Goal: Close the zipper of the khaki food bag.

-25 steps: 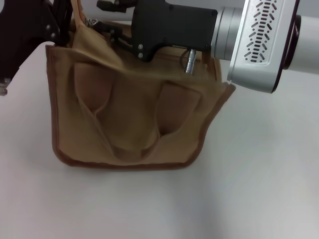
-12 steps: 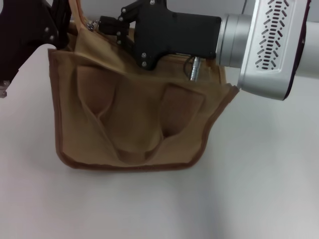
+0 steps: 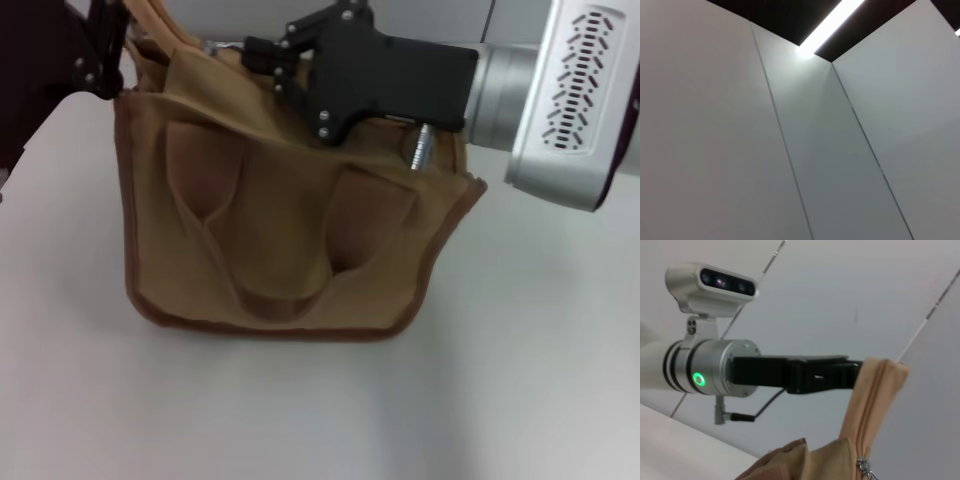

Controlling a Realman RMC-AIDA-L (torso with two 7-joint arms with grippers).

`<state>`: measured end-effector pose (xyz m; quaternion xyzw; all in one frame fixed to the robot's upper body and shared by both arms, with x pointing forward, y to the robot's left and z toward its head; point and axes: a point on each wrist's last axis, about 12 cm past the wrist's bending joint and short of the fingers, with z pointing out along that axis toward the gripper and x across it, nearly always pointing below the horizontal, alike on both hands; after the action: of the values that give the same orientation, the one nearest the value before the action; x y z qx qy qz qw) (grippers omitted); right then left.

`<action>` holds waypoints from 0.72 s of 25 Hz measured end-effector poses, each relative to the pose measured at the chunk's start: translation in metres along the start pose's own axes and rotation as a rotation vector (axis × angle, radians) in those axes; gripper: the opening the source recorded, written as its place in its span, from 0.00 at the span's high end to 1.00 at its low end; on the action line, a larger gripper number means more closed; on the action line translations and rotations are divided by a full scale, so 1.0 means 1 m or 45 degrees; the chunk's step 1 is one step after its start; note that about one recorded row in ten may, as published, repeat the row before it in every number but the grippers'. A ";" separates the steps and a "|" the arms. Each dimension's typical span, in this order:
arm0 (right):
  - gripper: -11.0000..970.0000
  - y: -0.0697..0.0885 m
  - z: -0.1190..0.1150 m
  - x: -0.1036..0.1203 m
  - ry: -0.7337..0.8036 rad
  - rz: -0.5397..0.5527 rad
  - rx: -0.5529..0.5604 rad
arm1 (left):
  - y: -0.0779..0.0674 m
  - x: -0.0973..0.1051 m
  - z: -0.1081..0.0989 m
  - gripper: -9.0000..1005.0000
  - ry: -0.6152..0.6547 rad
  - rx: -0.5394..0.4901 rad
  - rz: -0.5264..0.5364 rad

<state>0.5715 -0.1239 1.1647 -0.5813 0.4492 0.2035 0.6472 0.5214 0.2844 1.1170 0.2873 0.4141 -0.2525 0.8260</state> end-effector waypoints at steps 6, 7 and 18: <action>0.99 0.005 -0.016 0.007 0.000 0.066 0.069 | -0.001 0.000 -0.011 0.97 0.025 -0.040 0.009; 0.99 0.005 -0.019 0.007 0.004 0.070 0.079 | -0.001 0.000 -0.015 0.97 0.034 -0.058 0.015; 0.99 0.017 -0.056 0.014 -0.019 0.151 0.216 | -0.002 0.000 -0.033 0.97 0.084 -0.146 0.042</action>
<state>0.5463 -0.1754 1.1480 -0.4950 0.4938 0.2070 0.6842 0.5027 0.3058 1.1001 0.2544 0.4500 -0.2050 0.8311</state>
